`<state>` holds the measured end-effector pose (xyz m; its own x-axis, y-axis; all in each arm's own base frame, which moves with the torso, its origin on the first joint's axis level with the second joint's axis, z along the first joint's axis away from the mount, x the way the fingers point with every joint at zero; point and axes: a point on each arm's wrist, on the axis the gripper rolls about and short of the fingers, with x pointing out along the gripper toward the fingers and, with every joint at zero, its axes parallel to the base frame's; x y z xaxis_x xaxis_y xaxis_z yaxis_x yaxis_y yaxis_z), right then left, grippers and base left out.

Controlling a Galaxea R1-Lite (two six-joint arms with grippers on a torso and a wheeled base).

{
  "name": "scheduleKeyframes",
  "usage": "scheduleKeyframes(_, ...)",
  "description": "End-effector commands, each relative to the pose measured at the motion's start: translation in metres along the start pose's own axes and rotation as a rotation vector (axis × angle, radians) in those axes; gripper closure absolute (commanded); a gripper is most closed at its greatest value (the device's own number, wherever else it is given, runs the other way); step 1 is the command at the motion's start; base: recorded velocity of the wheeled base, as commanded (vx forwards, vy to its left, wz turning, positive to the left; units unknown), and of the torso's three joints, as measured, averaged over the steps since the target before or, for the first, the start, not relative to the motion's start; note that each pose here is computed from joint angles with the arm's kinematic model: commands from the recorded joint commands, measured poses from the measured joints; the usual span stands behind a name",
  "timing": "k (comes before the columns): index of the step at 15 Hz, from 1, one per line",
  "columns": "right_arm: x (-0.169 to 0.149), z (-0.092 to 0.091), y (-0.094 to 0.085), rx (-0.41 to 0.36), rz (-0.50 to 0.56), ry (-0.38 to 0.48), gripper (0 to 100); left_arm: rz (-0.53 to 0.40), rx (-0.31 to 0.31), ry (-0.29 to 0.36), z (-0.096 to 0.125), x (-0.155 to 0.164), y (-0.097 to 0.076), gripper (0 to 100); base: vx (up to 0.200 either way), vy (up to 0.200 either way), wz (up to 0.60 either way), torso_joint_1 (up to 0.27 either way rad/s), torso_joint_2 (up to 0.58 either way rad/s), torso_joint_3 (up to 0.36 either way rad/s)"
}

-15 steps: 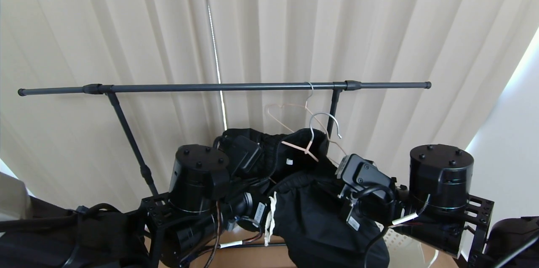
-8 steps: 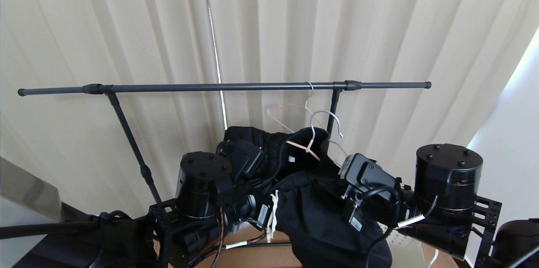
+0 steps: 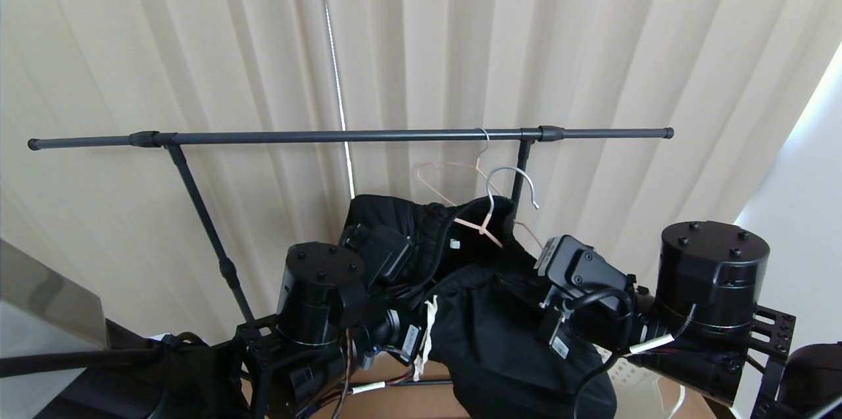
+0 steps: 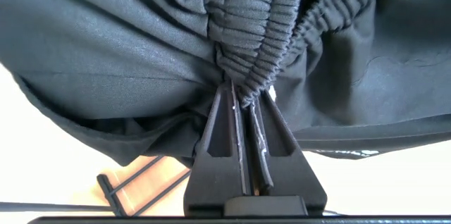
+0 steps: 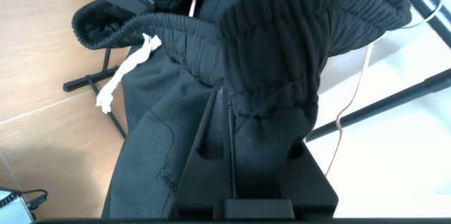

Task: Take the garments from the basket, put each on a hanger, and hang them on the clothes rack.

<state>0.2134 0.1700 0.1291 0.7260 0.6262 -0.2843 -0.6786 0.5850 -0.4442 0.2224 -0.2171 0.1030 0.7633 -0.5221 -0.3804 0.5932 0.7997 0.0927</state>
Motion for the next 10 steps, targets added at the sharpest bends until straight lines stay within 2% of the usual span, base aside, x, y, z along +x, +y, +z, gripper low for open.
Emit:
scheduleKeyframes(1, -0.0038, 0.0029, -0.0001, -0.002, -0.002, -0.013, 100, -0.001, -0.001, 0.005, -0.0014, 0.0002, -0.0001, 100, 0.000, 0.000, 0.00, 0.000, 0.00, 0.000)
scheduleKeyframes(6, -0.0046, 0.0039, 0.0009, -0.003, 0.001, -0.018, 100, -0.005, 0.005, 0.014, -0.0039, -0.0006, -0.0001, 100, 0.000, 0.000, 0.00, 0.000, 0.00, 0.000)
scheduleKeyframes(7, -0.0046, 0.0039, 0.0009, -0.003, 0.001, -0.018, 100, -0.006, 0.006, 0.016, -0.0043, -0.0007, -0.0001, 0, 0.000, 0.000, 0.00, 0.000, 0.00, 0.000)
scheduleKeyframes(10, -0.0055, 0.0038, 0.0009, -0.003, 0.001, -0.018, 100, -0.005, 0.003, 0.011, -0.0030, 0.0002, -0.0002, 0, 0.000, 0.000, 0.00, 0.000, 0.00, 0.000)
